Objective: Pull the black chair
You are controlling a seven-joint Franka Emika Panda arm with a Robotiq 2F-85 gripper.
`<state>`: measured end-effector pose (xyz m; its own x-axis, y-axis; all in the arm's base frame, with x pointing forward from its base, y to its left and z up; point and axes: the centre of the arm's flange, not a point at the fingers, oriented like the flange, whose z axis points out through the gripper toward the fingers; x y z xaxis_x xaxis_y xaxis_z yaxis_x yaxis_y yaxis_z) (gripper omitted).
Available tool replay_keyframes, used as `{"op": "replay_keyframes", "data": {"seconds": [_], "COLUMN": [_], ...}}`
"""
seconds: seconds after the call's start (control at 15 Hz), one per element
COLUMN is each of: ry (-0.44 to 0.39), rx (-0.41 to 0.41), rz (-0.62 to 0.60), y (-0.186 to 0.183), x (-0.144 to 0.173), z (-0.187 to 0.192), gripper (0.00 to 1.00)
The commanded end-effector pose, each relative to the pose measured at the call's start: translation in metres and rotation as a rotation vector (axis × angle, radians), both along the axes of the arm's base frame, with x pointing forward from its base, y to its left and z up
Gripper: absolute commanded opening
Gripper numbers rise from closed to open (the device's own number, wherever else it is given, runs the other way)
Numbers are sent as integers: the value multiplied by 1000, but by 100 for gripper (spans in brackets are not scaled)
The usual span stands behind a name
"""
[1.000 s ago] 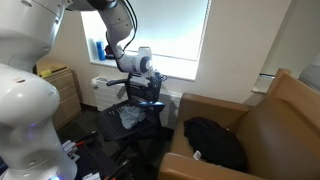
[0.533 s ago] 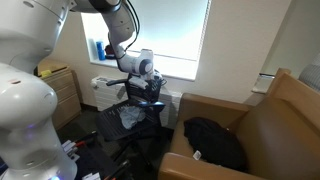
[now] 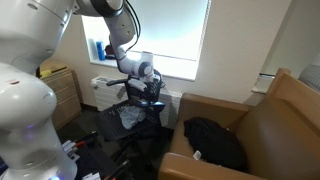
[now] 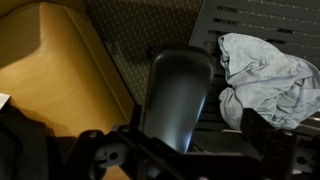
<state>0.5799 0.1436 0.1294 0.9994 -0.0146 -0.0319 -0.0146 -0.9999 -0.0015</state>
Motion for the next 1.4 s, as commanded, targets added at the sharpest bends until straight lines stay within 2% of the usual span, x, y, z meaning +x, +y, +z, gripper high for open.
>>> {"op": "replay_keyframes", "data": {"seconds": [0.0,0.07,0.33,0.6,0.67,0.8,1.07,1.13,1.33], "ry": [58,31,40,-11,-13,-11,0,3,4], "rx": [55,21,26,-59,-77,-95,-77,-73,-76], "rz": [-15,-13,-24,-28,-27,-23,-16,-22,-24], "y": [4,1,-2,-13,-16,-20,-17,-16,-18], "x": [17,1,8,10,9,10,9,9,8], "z": [-38,-20,-34,-34,-34,-35,-34,-34,-34], "gripper": [100,100,100,100,80,66,39,34,34]}}
